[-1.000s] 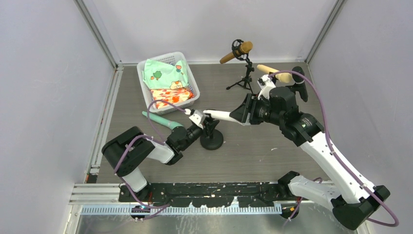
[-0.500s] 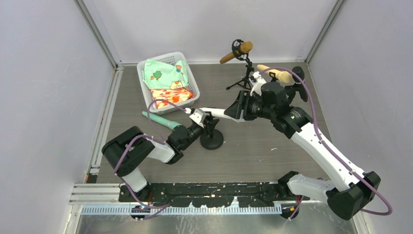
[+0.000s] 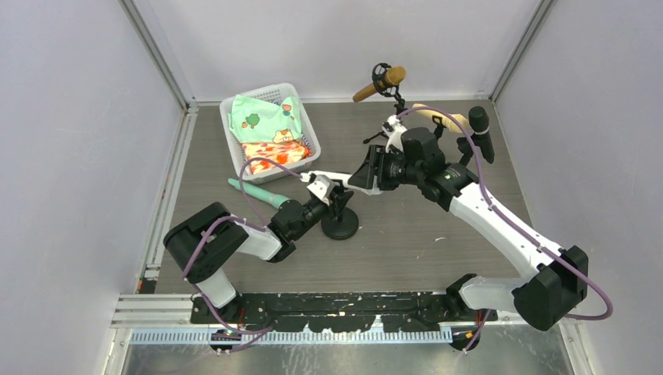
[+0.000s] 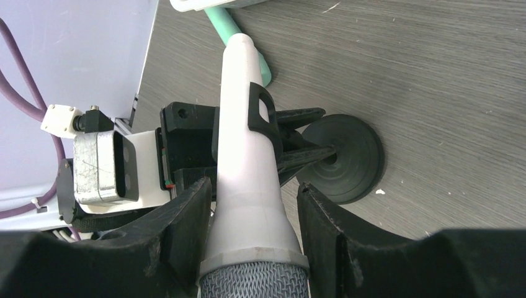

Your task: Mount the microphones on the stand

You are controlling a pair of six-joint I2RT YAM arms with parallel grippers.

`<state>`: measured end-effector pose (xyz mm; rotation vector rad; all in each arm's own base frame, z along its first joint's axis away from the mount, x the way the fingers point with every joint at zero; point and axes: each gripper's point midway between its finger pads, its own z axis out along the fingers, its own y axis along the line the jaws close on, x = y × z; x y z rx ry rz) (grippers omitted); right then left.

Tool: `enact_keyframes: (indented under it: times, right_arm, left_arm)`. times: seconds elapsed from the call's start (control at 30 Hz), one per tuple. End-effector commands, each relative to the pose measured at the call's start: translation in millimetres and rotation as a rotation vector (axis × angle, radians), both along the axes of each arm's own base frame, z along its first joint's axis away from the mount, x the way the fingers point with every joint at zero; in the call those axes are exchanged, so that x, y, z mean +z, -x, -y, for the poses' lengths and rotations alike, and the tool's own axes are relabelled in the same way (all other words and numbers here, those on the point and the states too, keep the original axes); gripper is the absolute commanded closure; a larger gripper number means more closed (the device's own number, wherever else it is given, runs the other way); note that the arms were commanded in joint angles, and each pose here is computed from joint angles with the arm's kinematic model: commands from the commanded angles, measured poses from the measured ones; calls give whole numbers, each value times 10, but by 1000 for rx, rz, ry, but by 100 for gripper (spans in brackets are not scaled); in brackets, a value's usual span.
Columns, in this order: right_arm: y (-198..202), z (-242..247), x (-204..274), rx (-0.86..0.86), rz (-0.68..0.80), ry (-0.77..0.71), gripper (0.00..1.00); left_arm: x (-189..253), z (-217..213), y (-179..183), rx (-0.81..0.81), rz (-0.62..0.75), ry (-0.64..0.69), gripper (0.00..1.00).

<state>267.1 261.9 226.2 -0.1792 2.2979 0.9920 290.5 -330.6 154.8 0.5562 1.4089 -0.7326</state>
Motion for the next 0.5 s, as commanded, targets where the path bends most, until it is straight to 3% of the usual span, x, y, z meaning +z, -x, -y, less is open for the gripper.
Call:
enact_keyframes:
  times: [0.0,0.47]
  right_arm:
    - [38,65,-733,-2,-126,179,99]
    - [-22,60,-892,-21,-132,197,99]
  left_arm:
    - [357,416,448,-243,140,23,100]
    - [337,401,441,-235,133,22,100]
